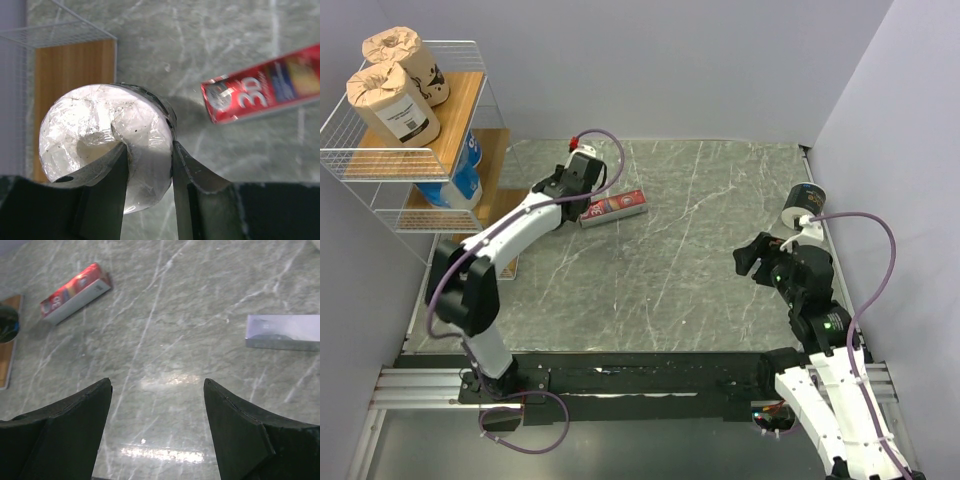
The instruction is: Place and organize the paper towels onto the shelf
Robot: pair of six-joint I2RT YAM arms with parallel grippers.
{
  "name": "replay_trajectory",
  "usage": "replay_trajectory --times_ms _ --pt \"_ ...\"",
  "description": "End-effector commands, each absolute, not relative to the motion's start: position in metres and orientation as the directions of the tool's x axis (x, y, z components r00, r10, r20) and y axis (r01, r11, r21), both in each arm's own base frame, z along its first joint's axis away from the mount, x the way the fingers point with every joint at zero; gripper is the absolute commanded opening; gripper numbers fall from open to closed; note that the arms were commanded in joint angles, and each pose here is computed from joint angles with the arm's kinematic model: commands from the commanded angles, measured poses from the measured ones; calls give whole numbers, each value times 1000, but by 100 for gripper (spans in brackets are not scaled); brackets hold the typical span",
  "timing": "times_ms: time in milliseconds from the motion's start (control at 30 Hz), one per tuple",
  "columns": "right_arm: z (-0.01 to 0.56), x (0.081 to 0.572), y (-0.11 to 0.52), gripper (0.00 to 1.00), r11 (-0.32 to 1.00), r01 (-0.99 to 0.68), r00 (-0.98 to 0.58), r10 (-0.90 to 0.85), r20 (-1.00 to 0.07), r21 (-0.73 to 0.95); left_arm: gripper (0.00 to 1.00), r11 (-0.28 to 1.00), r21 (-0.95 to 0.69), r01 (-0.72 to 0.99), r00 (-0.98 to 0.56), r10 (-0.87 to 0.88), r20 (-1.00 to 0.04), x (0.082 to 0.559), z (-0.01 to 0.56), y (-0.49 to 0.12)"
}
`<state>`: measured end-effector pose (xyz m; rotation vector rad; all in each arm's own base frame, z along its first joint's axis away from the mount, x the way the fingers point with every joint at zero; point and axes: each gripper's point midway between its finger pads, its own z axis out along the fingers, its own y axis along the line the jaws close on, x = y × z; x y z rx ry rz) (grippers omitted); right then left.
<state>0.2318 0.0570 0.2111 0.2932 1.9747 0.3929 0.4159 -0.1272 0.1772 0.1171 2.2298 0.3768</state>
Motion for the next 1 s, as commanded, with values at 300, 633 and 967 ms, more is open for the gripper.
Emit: replay_trajectory --times_ms 300,633,967 --pt "257 219 66 82 890 -79 -331 401 -854 449 40 831 532 -163 -630 328 -704 491 171 -83" --pt "258 220 66 82 892 -74 -336 398 -854 445 40 793 569 -217 -651 316 -690 510 166 -48" --pt "255 223 71 82 887 -89 -352 397 -848 452 41 737 628 -247 -688 323 -650 516 160 -10"
